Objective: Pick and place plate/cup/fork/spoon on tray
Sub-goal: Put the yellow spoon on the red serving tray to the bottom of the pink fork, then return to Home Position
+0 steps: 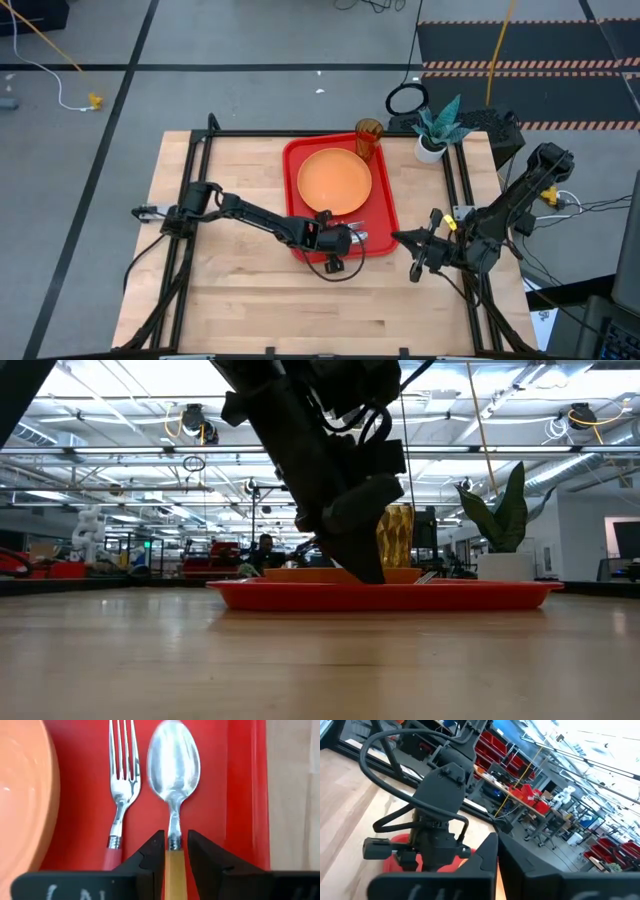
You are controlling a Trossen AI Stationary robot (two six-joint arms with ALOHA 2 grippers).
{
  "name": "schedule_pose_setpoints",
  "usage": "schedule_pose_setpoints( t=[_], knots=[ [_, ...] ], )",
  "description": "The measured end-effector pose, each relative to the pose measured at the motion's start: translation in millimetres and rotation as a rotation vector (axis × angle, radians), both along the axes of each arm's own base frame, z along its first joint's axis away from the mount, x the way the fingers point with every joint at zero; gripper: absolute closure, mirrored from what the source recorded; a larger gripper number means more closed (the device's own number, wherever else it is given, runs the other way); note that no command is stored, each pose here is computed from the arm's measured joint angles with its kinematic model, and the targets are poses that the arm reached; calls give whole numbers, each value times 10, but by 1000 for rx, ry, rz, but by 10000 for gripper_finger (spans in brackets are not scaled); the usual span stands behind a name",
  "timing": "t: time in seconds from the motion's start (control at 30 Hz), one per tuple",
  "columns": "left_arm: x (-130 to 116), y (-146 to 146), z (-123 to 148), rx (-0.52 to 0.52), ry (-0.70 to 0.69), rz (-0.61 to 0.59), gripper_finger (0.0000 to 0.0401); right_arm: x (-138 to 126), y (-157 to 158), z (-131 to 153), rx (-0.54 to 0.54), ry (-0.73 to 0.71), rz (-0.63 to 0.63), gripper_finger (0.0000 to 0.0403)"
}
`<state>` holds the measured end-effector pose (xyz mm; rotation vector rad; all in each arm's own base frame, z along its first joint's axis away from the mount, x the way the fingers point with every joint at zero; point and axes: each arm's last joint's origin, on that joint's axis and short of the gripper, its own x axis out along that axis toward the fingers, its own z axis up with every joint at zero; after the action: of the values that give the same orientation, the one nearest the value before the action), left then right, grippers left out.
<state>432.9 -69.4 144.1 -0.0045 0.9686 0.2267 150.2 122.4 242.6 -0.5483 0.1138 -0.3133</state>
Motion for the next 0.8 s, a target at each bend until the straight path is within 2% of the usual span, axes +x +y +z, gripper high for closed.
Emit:
schedule_pose_setpoints(
  t=[0.47, 0.57, 0.8],
  knots=[
    [0, -3, 60, 7, -18, -16, 309, 1, -1, 1, 20, -7, -1, 403],
    [-15, -2, 193, 1, -52, -16, 309, 18, -20, 18, 58, -29, -11, 403],
    [-155, -72, 659, -3, -130, -49, 309, 93, -68, 45, 111, -52, 93, 403]
  ],
)
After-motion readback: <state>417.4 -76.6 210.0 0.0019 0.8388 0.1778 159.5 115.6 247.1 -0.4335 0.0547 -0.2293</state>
